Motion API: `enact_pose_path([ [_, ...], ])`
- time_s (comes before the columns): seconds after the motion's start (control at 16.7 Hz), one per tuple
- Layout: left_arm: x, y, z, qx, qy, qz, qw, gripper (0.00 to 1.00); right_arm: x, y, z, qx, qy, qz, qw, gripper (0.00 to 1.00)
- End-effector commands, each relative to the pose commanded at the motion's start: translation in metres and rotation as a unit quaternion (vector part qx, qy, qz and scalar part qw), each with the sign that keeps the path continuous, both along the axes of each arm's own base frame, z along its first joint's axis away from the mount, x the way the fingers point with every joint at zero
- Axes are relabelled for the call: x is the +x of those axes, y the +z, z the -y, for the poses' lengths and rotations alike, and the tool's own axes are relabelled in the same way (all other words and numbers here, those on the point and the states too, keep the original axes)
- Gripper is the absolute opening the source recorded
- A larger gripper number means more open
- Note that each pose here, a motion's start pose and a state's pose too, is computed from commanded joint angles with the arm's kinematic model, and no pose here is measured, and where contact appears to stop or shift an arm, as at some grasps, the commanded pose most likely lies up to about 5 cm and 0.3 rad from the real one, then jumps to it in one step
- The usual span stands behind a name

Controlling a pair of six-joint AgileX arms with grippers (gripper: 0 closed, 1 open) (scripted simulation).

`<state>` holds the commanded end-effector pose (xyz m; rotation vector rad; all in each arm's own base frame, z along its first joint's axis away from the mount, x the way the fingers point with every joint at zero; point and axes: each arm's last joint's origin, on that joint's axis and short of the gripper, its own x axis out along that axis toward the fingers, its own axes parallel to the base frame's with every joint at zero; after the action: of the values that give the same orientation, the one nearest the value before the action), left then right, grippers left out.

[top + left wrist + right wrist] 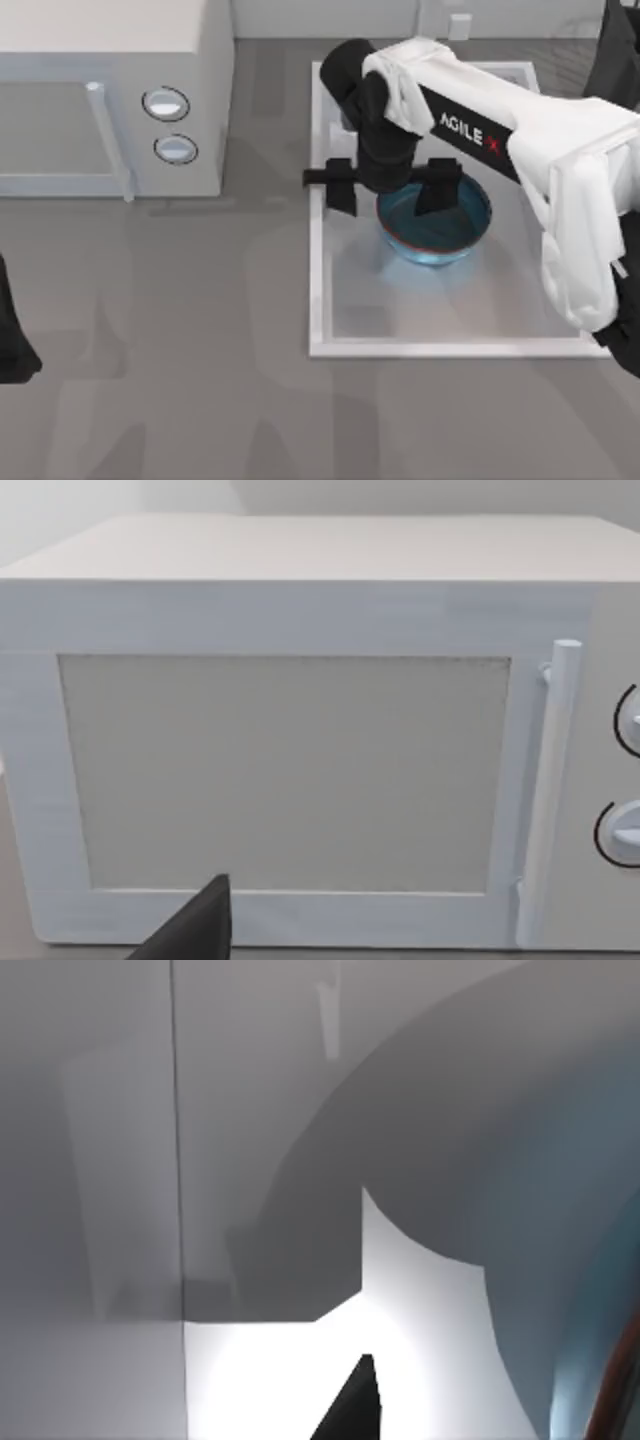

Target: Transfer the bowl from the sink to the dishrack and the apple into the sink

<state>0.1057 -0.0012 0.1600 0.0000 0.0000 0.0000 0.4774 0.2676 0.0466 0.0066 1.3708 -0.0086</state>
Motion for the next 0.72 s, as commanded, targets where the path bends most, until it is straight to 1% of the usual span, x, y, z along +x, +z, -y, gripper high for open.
enact_pose_path([
  [0.18,0.0,0.0,0.0,0.0,0.0,0.0,1.0,1.0,0.0,0.0,0.0,0.0,0.0,0.0,1.0,1.0],
  [0.72,0.0,0.0,0.0,0.0,0.0,0.0,1.0,1.0,0.0,0.0,0.0,0.0,0.0,0.0,1.0,0.32],
])
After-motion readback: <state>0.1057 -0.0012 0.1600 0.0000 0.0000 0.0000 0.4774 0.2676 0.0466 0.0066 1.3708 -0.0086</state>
